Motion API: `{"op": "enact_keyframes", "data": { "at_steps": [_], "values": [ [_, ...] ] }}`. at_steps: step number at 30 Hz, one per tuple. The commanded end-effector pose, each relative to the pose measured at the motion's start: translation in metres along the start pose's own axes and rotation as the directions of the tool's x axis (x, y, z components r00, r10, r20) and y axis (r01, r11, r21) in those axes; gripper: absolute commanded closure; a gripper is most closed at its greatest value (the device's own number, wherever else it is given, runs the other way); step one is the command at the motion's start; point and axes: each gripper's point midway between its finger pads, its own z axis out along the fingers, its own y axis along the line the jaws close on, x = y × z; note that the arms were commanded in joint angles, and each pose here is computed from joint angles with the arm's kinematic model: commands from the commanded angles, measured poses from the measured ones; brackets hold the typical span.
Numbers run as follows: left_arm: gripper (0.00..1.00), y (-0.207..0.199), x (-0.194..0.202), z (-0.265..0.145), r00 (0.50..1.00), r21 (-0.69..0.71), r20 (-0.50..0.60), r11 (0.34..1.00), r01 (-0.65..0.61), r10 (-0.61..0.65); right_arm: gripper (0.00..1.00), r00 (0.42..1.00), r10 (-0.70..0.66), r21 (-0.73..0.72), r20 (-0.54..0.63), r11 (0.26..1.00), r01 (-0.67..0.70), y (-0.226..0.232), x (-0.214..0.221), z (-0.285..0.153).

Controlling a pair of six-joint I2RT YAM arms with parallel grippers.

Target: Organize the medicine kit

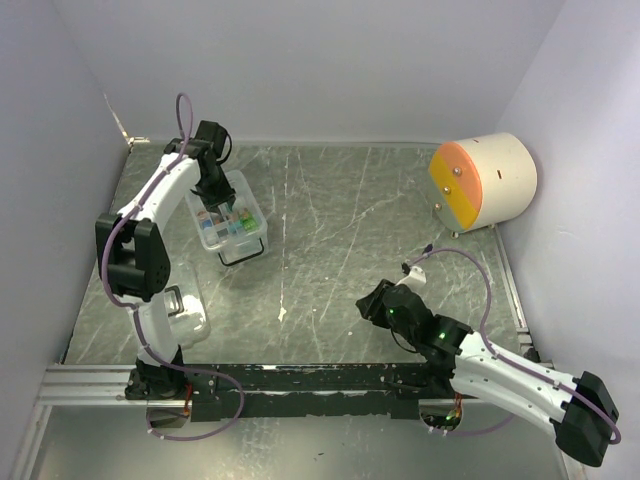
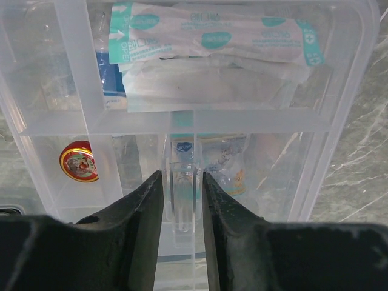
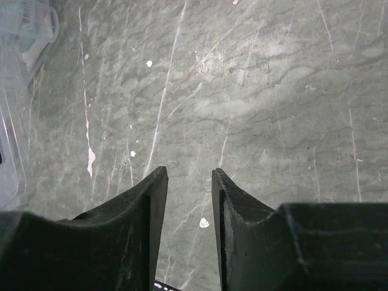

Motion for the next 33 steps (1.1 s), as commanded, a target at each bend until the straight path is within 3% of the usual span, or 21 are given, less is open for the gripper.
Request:
{"op": "enact_keyframes", "data": {
  "at_steps": [1,8,19,26,33],
  "values": [
    [0.6,0.001,0.007,0.008,0.999,0.003,-0.032,0.999,-0.036,0.036,0.64,1.0,0.009,-0.008,0.03,1.0,-0.008,0.001,-0.005,0.001],
    [0.53,0.0,0.007,0.015,0.998,0.0,-0.039,0.999,-0.049,0.049,0.64,1.0,0.009,-0.016,0.024,1.0,-0.008,0.004,-0.005,0.003],
    [0.23,-0.005,-0.016,-0.029,0.992,0.057,0.071,0.992,-0.112,0.108,0.63,1.0,0.004,-0.016,0.024,1.0,-0.003,0.01,-0.009,0.003],
    [0.15,-0.005,-0.026,-0.065,0.977,0.12,0.162,0.98,-0.156,0.136,0.63,1.0,-0.012,-0.01,0.009,1.0,0.012,0.015,-0.009,0.004],
    [0.15,0.037,-0.062,-0.087,0.935,0.01,0.334,0.991,-0.13,0.12,0.61,0.999,-0.045,-0.016,0.008,0.999,0.045,0.022,-0.013,0.006]
  ]
}}
